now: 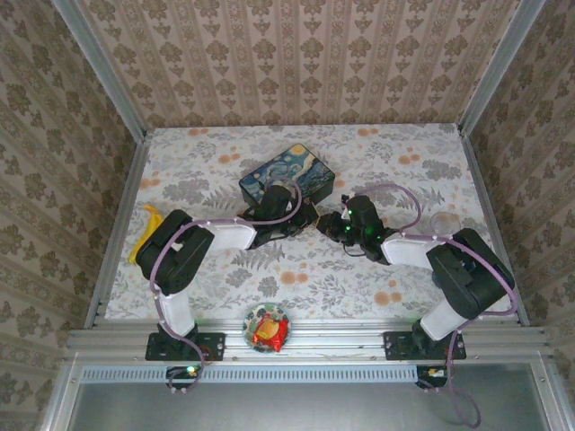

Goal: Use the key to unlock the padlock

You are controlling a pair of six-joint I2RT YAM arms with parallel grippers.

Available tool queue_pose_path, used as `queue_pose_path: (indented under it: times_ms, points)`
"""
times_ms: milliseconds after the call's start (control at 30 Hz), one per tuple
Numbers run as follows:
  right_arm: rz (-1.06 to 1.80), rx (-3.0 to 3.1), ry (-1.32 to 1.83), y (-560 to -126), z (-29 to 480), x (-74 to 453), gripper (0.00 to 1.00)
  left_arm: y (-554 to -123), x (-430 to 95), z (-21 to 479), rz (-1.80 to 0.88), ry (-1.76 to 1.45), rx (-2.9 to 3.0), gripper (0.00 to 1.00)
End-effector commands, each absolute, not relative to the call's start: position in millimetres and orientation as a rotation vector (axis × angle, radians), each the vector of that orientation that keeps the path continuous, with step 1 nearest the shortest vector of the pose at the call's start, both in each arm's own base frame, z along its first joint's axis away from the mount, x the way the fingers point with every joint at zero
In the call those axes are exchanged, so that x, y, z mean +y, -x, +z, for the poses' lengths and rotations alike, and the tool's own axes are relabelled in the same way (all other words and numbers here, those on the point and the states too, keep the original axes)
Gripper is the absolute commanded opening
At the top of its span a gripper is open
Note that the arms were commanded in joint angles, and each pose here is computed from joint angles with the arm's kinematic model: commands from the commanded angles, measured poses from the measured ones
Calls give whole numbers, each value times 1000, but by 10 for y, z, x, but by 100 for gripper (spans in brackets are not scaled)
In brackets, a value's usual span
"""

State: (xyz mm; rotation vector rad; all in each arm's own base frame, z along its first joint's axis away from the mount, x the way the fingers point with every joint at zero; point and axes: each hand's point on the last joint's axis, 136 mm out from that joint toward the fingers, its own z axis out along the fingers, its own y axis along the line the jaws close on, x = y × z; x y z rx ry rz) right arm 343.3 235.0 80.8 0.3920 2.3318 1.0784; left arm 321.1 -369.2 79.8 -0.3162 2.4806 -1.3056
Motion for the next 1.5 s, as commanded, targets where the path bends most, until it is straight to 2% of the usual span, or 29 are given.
queue_pose_path:
  times_ms: [0, 233, 400, 767, 800, 967, 1000, 1467]
  points:
    - [1063, 2261, -372, -3604, 1007, 2363, 17, -3172, -3676, 837, -1316, 293, 2470, 0]
    - [1028, 2275, -360, -3569, 1004, 2323, 22, -3147, -3621, 907, -1297, 318, 2479, 0]
    - [1001, 2274, -324, -3531, 1049, 2306, 26, -3087, -3536, 881, -1182, 319, 2582, 0]
    - [839, 2295, -234, -3329, 968, 2218, 26, -3032, -3422, 823, -1091, 360, 2655, 0]
    - [826, 2300, -233, -3318, 964, 2198, 26, -3047, -3414, 824, -1071, 347, 2653, 12]
    - [753, 2314, -242, -3287, 990, 2074, 26, -3087, -3359, 737, -893, 242, 2651, 55]
    - [748, 2294, -245, -3279, 1086, 2036, 26, -3108, -3382, 730, -875, 211, 2634, 60]
    - [655, 2272, -366, -3069, 1162, 1542, 46, -3371, -3554, 516, -721, 92, 2463, 61]
